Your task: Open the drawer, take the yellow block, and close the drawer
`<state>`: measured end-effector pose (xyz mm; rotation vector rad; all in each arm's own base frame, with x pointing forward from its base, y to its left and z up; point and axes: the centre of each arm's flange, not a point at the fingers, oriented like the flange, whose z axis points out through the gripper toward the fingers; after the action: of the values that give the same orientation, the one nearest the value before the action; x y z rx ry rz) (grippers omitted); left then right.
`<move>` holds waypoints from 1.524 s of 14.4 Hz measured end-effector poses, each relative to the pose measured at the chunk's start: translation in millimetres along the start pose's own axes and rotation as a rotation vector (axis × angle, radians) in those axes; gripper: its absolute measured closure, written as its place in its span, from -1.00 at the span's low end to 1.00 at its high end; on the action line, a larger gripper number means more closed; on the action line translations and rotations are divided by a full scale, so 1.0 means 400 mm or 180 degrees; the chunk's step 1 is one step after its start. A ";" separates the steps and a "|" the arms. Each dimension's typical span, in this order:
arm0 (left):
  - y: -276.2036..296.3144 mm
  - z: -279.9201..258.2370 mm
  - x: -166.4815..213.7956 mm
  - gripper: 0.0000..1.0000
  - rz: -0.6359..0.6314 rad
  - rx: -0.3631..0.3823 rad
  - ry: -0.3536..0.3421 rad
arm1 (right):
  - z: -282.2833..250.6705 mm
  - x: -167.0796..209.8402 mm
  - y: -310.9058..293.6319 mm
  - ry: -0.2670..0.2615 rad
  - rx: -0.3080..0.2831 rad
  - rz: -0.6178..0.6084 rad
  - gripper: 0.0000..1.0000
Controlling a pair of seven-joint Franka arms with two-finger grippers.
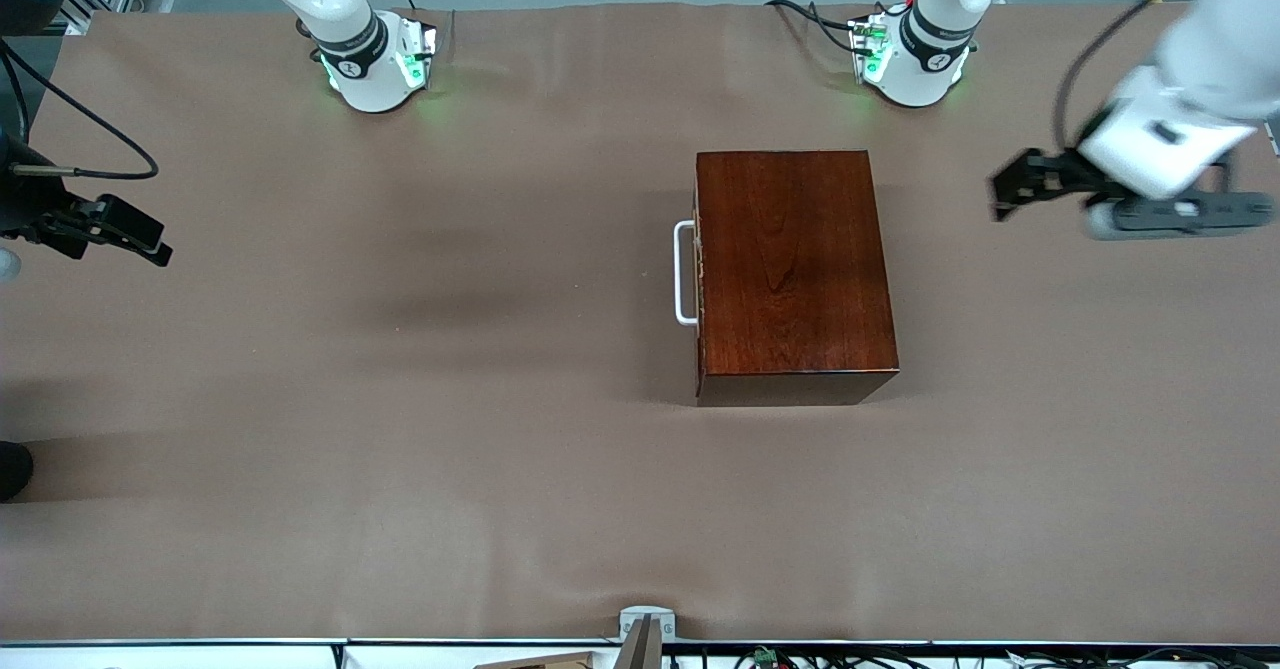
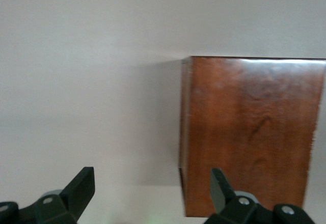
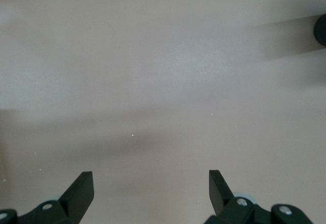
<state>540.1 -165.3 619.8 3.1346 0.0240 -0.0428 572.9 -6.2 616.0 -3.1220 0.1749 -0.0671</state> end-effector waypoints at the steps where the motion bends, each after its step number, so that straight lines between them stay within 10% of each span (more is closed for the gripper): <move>1: 0.072 0.007 -0.014 -1.00 0.0002 -0.0013 -0.0011 | 0.000 0.000 0.000 0.0000 0.0000 0.0000 -1.00; 11: 0.808 0.213 -0.243 -1.00 -0.0079 -0.0291 -0.0245 | 0.003 0.001 -0.001 -0.0007 -0.0001 -0.0001 -1.00; 22: 0.991 0.664 -0.297 -1.00 0.0352 0.0731 -0.0042 | 0.004 0.001 0.000 -0.0009 -0.0001 0.0000 -1.00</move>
<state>420.2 -565.1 360.2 3.3580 -0.1660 -0.0706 573.6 -6.1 614.5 -3.1222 0.1749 -0.0629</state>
